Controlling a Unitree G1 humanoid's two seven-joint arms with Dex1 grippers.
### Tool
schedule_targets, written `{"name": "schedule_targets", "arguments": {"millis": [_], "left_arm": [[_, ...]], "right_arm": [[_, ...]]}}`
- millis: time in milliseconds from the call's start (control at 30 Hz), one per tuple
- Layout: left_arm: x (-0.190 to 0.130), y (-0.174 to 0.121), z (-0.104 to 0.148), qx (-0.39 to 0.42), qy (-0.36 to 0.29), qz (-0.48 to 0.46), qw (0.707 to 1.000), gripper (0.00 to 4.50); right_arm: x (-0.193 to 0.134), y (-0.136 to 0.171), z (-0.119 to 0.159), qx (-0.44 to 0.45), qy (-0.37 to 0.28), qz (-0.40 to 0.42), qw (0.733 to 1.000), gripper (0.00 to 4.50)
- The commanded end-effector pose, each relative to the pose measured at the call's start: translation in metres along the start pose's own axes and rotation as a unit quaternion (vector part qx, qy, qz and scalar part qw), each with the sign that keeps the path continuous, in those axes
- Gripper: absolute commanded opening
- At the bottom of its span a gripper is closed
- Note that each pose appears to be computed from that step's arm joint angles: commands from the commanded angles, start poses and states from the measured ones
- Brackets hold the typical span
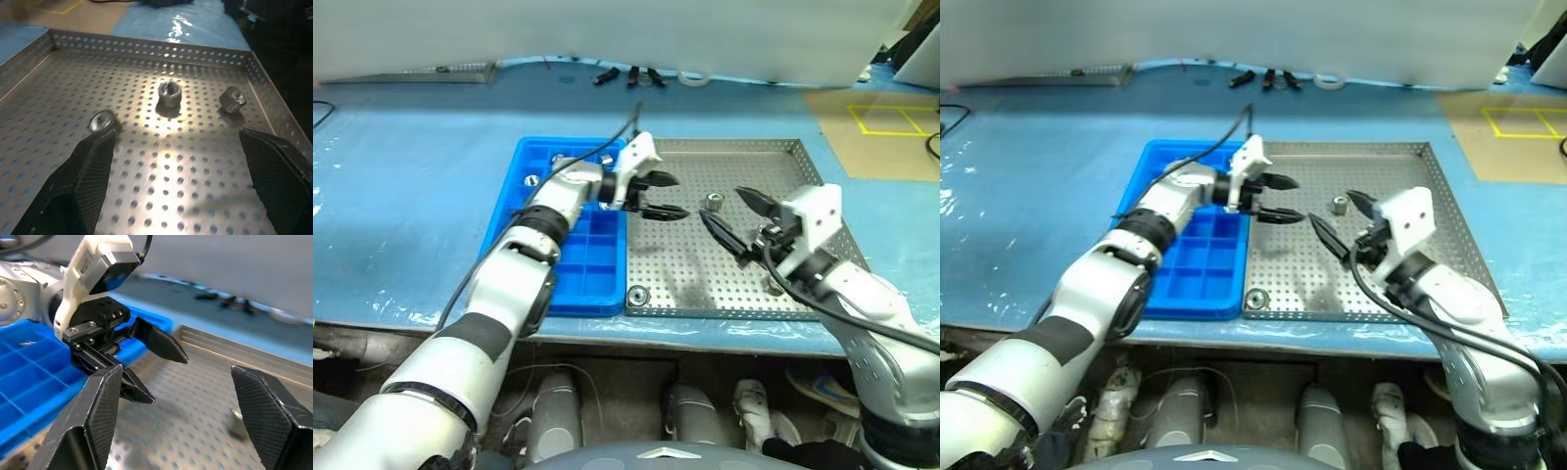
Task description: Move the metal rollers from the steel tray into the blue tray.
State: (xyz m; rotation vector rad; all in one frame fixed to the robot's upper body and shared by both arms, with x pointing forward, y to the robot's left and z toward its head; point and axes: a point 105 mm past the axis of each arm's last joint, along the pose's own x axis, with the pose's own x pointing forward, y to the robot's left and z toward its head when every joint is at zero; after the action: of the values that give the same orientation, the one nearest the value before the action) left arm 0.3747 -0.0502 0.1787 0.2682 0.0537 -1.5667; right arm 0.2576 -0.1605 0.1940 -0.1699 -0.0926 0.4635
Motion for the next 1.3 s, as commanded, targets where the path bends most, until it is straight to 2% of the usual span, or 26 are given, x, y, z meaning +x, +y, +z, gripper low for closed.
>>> {"name": "schedule_targets", "arguments": {"millis": [33,200,333,567,767,1000,1300], "left_arm": [[0.023,-0.009,0.008,0.025,-0.003,-0.021,0.999,4.28],[0.054,-0.018,0.004,0.045,0.015,-0.002,0.999,4.28],[0.081,-0.016,0.004,0.038,0.018,0.074,0.996,4.28],[0.107,-0.028,-0.01,0.036,0.044,0.109,0.992,4.28],[0.108,-0.026,-0.013,0.027,0.046,0.128,0.99,4.28],[0.108,-0.042,-0.03,0.004,0.063,0.061,0.996,4.28],[0.108,-0.045,-0.038,0.008,0.071,0.063,0.995,4.28]], "right_arm": [[-0.022,-0.003,0.013,-0.017,-0.017,-0.061,0.998,3.74],[-0.042,-0.007,0.006,-0.006,-0.008,-0.12,0.993,3.74],[-0.055,-0.013,-0.001,-0.007,0.0,-0.164,0.986,3.74],[-0.062,-0.016,-0.003,-0.009,-0.002,-0.199,0.98,3.74],[-0.061,-0.011,-0.003,-0.003,-0.006,-0.201,0.98,3.74],[-0.058,-0.009,-0.004,0.001,-0.004,-0.202,0.979,3.74],[-0.055,-0.007,-0.005,0.003,-0.002,-0.198,0.98,3.74]]}}
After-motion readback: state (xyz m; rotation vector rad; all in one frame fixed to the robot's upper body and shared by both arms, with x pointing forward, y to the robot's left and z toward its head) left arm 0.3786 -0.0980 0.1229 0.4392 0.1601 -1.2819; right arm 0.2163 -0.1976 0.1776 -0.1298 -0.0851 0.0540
